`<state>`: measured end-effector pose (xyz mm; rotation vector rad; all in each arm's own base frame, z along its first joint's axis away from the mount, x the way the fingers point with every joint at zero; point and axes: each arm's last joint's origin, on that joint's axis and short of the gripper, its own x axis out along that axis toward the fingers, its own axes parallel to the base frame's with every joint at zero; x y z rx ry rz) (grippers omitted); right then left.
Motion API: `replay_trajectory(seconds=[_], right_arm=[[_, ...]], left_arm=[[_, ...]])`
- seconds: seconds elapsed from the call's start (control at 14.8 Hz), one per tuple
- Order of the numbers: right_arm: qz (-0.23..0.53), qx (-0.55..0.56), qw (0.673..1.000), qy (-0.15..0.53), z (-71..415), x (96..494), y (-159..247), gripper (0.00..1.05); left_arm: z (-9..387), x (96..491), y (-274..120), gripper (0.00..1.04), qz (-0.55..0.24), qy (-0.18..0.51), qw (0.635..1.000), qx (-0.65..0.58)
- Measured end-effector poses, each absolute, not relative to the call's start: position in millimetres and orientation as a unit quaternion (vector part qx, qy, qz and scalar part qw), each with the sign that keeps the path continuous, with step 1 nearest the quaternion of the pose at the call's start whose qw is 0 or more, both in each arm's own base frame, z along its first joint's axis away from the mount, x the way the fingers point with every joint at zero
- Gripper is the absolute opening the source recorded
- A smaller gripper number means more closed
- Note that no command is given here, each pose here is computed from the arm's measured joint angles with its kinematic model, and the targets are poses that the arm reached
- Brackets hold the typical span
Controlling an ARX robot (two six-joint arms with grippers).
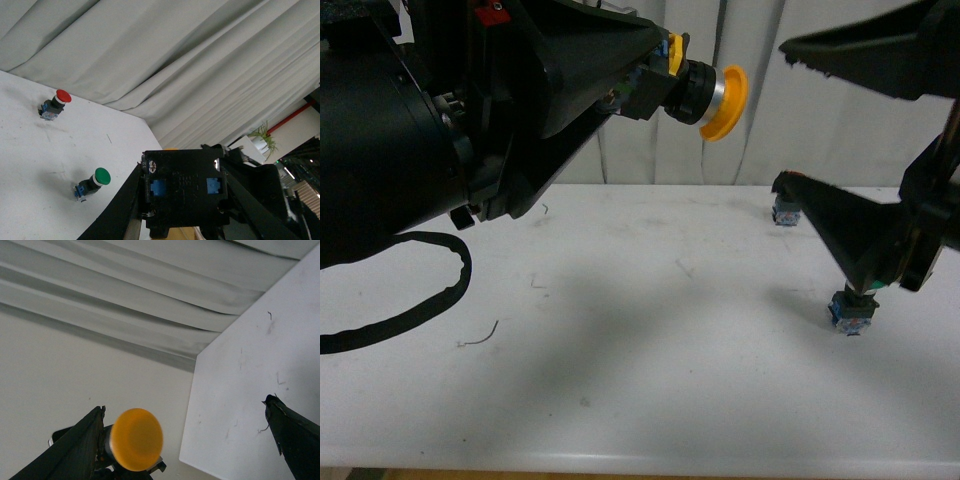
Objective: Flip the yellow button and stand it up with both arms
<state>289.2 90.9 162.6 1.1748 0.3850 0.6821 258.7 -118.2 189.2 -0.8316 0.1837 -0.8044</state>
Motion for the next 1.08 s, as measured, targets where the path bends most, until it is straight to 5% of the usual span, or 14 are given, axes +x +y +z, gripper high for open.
replay_trajectory(seconds=[0.34,1.08], right_arm=[[0.304,0.593,0.712,0.22,155.1,287.3,109.1,0.98],[0.355,0.588,0.692,0.22,171.6,297.5,139.4,0.98]], left_arm=[[185.3,259.7,-119.8,0.36,-0.379,0.092,0.835,-0.388],[183.5,260.0,-120.3,0.36,-0.381,0.096,0.835,-0.385]])
